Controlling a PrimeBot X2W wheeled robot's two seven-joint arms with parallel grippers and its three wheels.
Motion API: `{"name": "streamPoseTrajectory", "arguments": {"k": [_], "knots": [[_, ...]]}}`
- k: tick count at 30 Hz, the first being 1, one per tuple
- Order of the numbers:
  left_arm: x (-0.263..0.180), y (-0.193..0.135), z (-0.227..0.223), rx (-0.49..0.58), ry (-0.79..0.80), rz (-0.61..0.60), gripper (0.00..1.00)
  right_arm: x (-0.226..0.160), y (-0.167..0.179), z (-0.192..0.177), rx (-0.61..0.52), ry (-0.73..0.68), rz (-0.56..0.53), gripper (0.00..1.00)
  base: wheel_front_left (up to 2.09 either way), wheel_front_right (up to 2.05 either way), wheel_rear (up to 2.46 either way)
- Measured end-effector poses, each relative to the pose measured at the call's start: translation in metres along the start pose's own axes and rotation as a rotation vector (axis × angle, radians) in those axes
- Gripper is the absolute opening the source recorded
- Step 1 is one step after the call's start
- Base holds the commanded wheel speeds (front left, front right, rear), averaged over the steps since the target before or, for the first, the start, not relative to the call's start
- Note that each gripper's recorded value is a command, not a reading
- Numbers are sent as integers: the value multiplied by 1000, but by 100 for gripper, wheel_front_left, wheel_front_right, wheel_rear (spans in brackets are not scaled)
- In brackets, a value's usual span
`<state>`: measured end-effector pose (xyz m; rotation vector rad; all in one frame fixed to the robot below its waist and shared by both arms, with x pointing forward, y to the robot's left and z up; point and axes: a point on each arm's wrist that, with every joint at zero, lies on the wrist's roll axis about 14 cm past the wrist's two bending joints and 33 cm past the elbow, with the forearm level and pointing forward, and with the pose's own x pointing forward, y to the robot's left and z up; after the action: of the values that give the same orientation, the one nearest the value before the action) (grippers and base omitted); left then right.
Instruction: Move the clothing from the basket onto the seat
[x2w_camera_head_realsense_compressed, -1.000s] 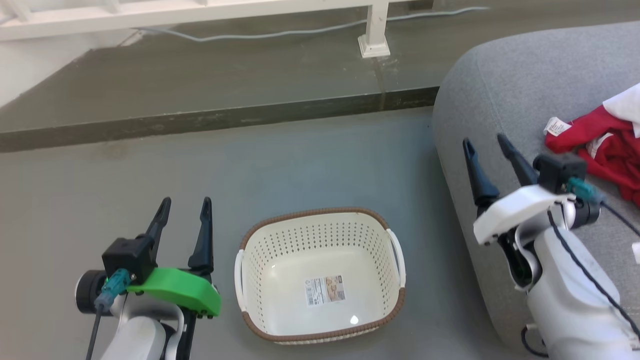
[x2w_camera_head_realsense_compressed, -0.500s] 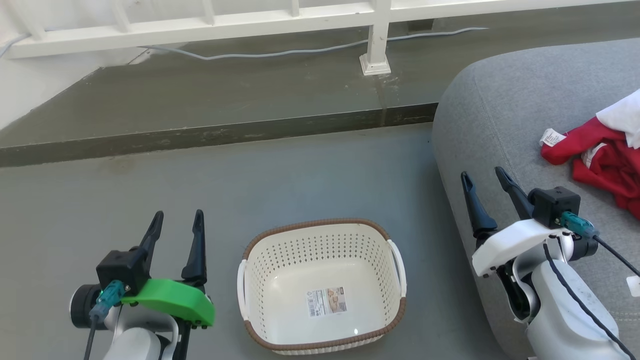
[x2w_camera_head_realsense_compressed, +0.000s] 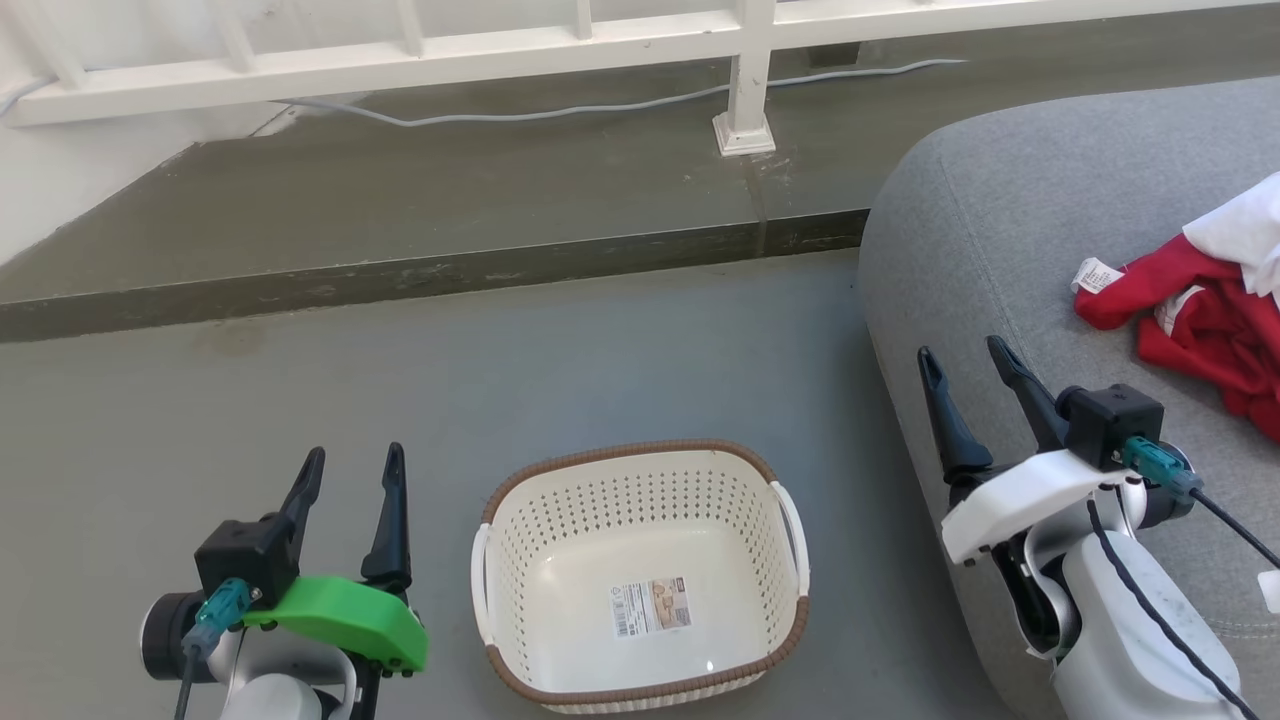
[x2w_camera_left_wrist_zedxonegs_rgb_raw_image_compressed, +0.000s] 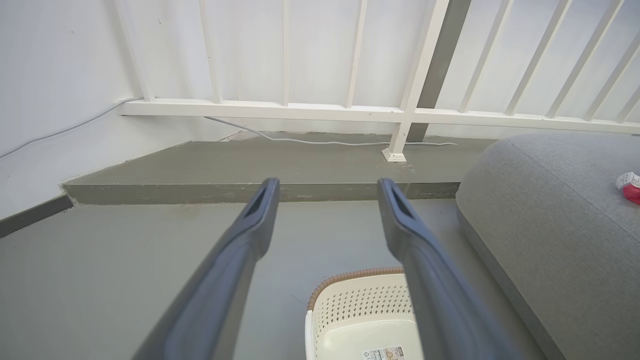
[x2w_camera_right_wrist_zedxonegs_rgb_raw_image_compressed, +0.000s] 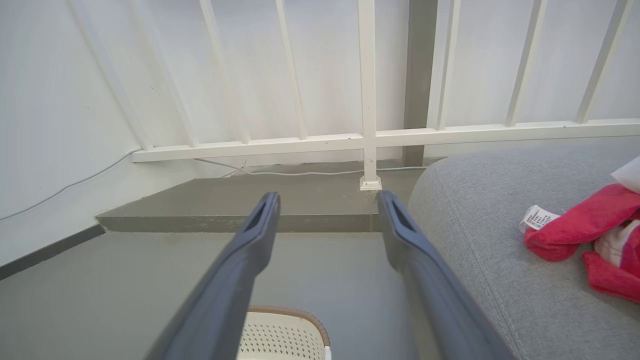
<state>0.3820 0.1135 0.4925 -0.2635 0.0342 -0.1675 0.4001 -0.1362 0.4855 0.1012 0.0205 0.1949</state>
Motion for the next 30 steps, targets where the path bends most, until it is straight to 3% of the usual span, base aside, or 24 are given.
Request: {"name": "streamPoseTrajectory", "arguments": {"k": [30], "knots": [[1,2,-8,9,20,7,100,-9,-3,-4,14,2,-24,100,0,0,0]]}}
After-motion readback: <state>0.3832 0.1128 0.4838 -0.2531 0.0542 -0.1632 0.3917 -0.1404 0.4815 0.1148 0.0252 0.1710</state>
